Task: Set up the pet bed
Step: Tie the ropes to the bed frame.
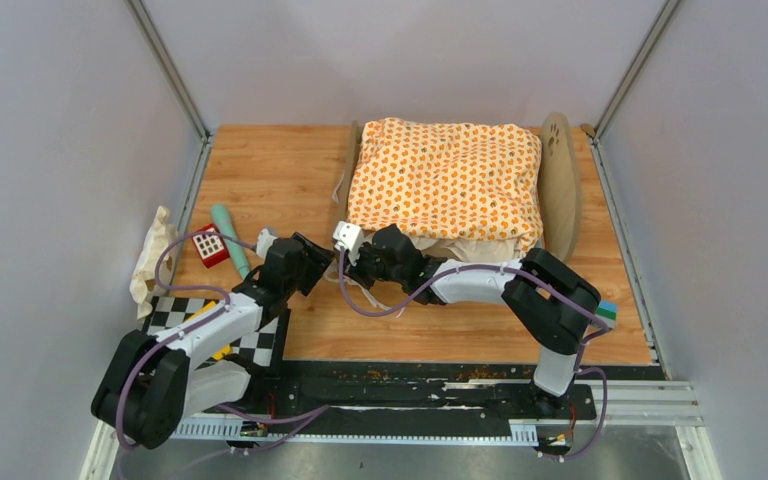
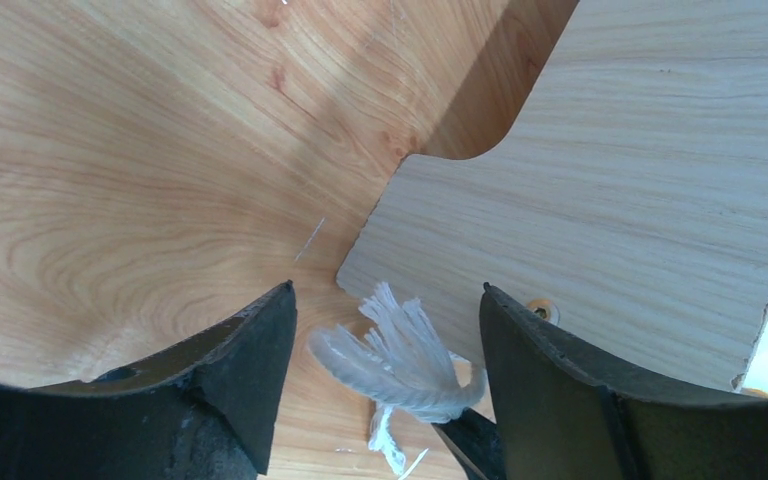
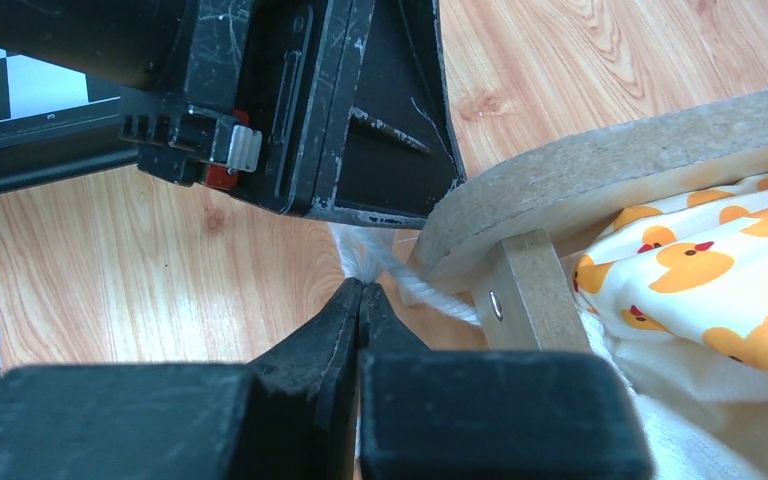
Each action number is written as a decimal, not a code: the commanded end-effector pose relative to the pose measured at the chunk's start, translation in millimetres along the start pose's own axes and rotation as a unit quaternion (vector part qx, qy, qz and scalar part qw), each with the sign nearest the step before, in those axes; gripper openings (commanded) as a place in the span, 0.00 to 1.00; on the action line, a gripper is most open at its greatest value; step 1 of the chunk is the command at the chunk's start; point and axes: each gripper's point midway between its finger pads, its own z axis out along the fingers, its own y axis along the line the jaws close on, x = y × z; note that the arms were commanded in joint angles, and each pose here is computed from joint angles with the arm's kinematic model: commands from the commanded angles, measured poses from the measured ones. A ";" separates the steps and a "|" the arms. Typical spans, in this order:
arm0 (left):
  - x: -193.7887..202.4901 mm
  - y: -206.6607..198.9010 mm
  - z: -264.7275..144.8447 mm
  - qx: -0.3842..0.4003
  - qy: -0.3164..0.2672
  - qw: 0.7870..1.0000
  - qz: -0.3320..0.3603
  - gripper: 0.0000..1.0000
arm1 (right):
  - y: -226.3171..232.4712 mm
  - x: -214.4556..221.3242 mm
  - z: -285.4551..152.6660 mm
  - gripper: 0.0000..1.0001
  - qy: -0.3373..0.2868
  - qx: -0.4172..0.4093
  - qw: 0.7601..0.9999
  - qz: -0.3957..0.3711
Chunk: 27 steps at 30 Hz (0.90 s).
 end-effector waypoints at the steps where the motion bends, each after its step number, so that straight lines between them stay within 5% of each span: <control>1: -2.1 -32.6 -0.1 0.053 0.005 0.998 -0.014 0.72 | -1.4 -15.8 2.3 0.00 -0.019 -0.001 1.000 -0.012; 13: 3.1 -34.5 1.9 0.068 0.016 0.997 -0.020 0.40 | -2.5 -15.4 2.1 0.00 -0.018 0.003 1.000 -0.012; 17: 4.6 -37.4 2.8 0.074 0.020 0.997 -0.022 0.22 | -3.3 -14.3 1.5 0.00 -0.016 0.005 1.000 -0.012; 20: 4.5 -37.1 3.2 0.073 0.019 0.997 -0.021 0.00 | -3.4 -14.9 0.1 0.00 -0.015 0.006 1.000 -0.012; 23: 3.0 -33.0 2.8 0.063 0.015 0.998 -0.017 0.00 | -3.4 -17.3 -3.7 0.01 -0.014 0.007 1.000 -0.012; 27: -0.3 -30.2 1.2 0.058 0.006 0.998 -0.011 0.00 | -4.9 -18.1 -16.7 0.21 -0.008 0.021 1.000 0.000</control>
